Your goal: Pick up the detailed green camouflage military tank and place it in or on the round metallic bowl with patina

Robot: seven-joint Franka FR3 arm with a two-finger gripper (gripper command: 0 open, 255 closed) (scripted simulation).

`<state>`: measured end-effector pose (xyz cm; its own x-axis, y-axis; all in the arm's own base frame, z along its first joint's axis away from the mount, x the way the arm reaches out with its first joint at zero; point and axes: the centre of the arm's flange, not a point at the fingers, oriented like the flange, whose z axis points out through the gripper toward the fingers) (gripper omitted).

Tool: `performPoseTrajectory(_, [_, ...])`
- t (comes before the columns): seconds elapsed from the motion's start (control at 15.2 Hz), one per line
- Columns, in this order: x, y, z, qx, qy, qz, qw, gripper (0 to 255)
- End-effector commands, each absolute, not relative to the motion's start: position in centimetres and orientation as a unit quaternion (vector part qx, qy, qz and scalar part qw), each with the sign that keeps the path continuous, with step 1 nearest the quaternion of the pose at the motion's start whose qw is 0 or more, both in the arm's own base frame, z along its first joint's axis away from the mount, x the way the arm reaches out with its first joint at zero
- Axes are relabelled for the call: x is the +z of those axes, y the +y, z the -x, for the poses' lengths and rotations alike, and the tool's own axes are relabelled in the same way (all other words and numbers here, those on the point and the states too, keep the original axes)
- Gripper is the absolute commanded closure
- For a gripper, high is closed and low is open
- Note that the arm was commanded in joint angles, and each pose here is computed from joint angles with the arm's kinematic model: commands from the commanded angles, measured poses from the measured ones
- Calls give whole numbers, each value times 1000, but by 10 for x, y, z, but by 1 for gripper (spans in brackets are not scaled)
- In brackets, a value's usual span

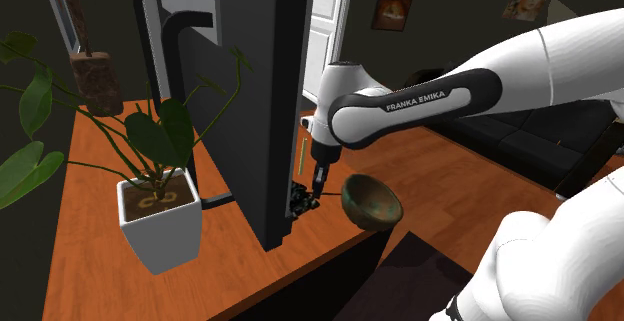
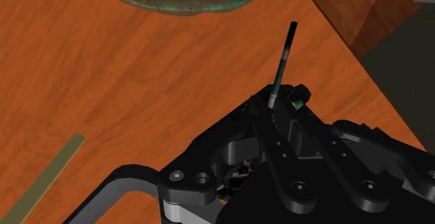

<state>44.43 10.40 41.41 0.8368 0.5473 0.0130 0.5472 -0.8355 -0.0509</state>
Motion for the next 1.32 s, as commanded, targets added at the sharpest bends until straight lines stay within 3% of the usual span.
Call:
performPoseTrajectory(0.0, [425,104,-444,1,-286,958,26,255])
performPoseTrajectory(1.25, [518,94,-435,1,-286,958,26,255])
